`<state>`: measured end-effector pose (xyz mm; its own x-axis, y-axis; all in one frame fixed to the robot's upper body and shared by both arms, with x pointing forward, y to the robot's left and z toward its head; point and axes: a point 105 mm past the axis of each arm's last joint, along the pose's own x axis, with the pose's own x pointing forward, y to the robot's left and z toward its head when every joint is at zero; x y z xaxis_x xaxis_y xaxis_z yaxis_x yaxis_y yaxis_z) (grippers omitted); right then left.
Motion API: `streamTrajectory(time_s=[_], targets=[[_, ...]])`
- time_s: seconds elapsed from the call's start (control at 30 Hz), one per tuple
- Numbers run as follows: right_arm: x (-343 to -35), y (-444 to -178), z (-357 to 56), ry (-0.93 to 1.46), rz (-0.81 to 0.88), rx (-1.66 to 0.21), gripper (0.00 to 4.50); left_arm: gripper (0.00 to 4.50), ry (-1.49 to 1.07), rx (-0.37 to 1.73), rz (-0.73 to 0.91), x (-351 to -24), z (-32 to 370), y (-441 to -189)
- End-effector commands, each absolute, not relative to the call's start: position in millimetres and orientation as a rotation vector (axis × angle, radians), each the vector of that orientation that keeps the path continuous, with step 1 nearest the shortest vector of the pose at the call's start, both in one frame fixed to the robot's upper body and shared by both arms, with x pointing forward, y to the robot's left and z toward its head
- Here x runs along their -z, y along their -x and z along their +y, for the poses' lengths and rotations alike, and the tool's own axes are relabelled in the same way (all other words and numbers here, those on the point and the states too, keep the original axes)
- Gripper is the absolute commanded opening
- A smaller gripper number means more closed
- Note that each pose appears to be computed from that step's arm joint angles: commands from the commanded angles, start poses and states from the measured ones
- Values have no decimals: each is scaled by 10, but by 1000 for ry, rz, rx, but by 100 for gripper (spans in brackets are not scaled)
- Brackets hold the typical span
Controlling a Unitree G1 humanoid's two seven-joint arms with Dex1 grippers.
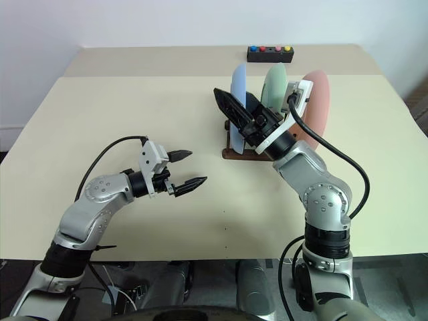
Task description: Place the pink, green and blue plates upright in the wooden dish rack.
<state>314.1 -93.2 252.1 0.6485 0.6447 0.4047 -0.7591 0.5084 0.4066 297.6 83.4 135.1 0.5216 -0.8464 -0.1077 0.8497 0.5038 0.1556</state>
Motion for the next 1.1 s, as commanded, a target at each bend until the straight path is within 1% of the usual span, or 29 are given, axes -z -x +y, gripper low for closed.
streamTrajectory(time_s=[0.03,0.5,0.8,0.9,1.03,1.1], targets=[[-2598,-3100,-984,-564,-254,-845,447,450,-217,1036,-28,-1464,793,-2954],[-2710,-3085,-1177,-427,-316,-754,447,450,-210,1039,-28,-1458,781,-2959],[-2905,-2941,-1237,-139,-389,-770,447,450,-199,1039,-32,-1458,765,-2964],[-3013,-2839,-1260,-74,-412,-806,447,450,-191,1024,-39,-1479,791,-2991],[-3053,-2693,-1311,121,-437,-833,447,450,-207,973,-57,-1506,903,-3063],[-2982,-2653,-1481,252,-413,-795,447,450,-219,919,-52,-1518,1072,-3135]])
